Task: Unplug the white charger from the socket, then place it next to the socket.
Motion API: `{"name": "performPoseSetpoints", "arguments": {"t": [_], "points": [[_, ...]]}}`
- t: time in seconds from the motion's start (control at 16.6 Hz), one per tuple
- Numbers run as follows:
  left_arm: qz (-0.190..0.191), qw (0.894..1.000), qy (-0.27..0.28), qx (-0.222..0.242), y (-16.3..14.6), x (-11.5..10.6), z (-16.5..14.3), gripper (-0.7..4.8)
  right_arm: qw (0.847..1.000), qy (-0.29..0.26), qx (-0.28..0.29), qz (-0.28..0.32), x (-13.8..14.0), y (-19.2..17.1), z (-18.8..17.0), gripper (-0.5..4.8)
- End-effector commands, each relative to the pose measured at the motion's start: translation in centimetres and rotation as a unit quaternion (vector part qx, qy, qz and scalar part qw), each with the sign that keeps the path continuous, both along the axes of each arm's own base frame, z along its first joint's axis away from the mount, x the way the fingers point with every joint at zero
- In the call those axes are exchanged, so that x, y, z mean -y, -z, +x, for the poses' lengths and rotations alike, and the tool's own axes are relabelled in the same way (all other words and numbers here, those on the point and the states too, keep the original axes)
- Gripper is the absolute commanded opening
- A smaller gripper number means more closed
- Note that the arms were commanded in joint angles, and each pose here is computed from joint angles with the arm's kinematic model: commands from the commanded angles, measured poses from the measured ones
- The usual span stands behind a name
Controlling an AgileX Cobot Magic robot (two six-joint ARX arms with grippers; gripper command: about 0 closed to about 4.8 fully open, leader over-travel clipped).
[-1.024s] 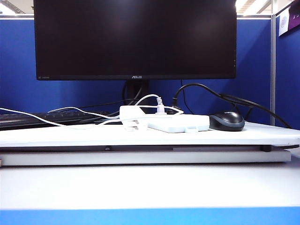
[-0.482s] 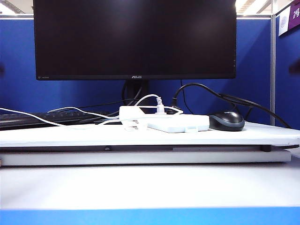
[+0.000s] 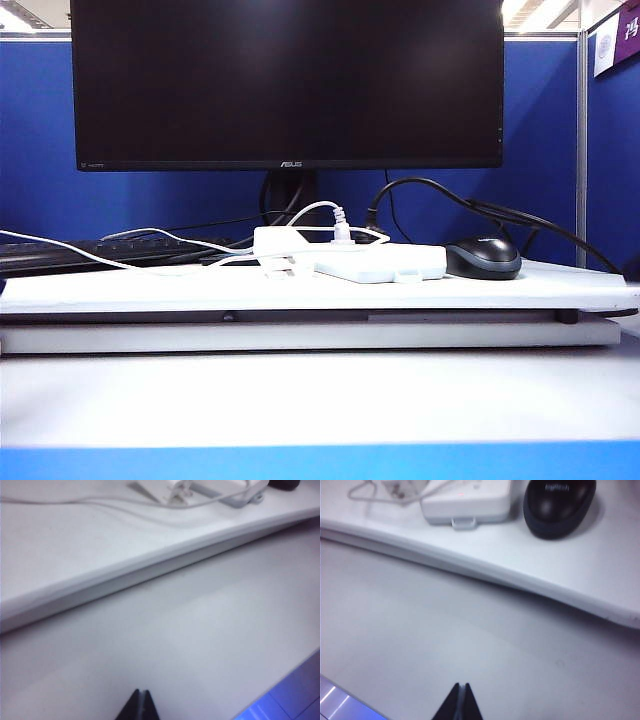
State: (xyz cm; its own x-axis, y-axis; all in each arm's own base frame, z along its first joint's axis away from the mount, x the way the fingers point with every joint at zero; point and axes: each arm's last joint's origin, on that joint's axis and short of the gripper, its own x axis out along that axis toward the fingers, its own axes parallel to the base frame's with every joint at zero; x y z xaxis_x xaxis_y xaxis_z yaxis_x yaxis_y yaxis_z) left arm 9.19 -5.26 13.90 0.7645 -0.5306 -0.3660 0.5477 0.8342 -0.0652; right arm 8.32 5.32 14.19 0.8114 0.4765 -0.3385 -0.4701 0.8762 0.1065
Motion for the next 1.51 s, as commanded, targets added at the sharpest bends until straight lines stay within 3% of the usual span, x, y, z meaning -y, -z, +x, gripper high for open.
{"name": "performPoseSetpoints", "arguments": {"t": [0.06,0.84,1.08,1.26,1.51], "points": [[0.002,1.000,-0.004,-0.001,0.7,0.0,0.0,-0.06,1.000,0.001,-0.003,0.000,0.0,0.1,0.0,-0.01],[-0.001,1.000,-0.010,0.001,0.6,0.0,0.1,-0.05,1.000,0.002,-0.001,0.003,0.0,0.1,0.0,-0.01],[-0.001,1.000,-0.010,0.001,0.6,0.0,0.1,-0.05,0.999,0.004,0.034,0.025,0.0,-0.2,0.0,-0.01],[-0.010,1.000,-0.011,0.019,0.3,-0.1,-0.1,-0.05,0.995,0.024,0.081,0.054,0.5,-0.8,0.0,-0.01],[-0.040,0.996,-0.031,0.075,-0.8,-0.8,-0.3,-0.05,0.991,0.087,0.085,0.050,1.6,-0.8,0.6,-0.01]]}}
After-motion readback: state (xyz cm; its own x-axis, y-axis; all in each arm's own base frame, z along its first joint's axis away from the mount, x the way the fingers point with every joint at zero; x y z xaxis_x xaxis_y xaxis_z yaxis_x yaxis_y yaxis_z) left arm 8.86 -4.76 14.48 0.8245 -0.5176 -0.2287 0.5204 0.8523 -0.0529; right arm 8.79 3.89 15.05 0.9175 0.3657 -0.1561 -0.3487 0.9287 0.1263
